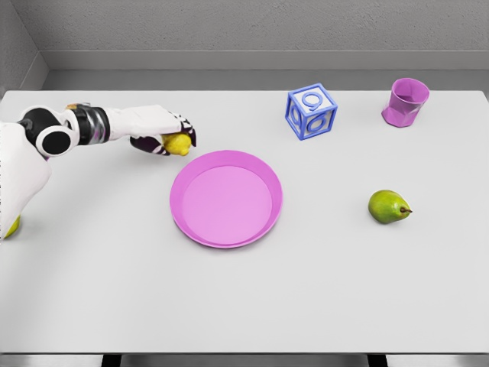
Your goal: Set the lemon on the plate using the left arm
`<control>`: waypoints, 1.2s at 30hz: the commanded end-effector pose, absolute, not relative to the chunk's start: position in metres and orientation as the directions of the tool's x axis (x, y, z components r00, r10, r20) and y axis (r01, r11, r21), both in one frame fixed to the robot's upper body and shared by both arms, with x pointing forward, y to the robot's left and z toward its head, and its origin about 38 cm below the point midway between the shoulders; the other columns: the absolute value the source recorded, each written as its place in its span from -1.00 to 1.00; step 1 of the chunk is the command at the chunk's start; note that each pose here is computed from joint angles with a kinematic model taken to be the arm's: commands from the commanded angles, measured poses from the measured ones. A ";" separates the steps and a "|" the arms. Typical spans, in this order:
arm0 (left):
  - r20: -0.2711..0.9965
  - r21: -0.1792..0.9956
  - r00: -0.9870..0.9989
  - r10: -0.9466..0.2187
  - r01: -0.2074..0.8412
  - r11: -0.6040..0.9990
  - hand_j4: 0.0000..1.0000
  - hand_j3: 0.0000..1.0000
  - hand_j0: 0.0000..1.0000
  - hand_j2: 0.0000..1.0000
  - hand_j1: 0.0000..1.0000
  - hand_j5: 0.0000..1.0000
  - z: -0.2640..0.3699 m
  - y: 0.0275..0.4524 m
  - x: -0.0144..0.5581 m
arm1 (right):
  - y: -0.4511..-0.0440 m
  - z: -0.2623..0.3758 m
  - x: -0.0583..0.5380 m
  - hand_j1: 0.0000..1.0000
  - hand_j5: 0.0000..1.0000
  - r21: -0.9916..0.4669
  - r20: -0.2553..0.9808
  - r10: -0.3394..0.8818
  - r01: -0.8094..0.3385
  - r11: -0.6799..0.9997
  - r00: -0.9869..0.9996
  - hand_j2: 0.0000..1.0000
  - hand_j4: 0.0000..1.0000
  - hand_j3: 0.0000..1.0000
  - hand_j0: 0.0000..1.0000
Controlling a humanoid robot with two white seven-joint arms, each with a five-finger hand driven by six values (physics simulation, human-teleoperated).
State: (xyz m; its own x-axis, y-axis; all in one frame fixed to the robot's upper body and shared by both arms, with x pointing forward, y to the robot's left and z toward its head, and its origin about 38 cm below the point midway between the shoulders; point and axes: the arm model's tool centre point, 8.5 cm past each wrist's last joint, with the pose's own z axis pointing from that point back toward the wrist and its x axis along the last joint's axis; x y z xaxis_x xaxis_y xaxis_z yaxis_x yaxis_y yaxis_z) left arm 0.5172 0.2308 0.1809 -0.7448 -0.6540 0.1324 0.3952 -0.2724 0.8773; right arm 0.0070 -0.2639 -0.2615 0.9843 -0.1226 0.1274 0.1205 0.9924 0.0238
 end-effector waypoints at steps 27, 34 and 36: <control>0.113 0.895 -0.943 -0.313 0.234 -0.381 0.70 0.70 0.70 0.70 0.70 0.70 0.192 0.166 0.416 | -0.264 -0.262 0.007 1.00 1.00 0.023 0.128 -0.123 0.121 0.992 0.984 1.00 1.00 1.00 1.00; 0.139 0.881 -0.917 -0.374 0.287 -0.377 0.72 0.72 0.72 0.72 0.72 0.72 0.179 0.177 0.430 | -0.264 -0.262 0.007 1.00 1.00 0.025 0.128 -0.123 0.121 0.992 0.984 1.00 1.00 1.00 1.00; 0.129 0.884 -0.917 -0.378 0.280 -0.375 0.74 0.74 0.74 0.74 0.74 0.74 0.182 0.178 0.433 | -0.264 -0.262 0.007 1.00 1.00 0.023 0.127 -0.121 0.119 0.993 0.984 1.00 1.00 1.00 1.00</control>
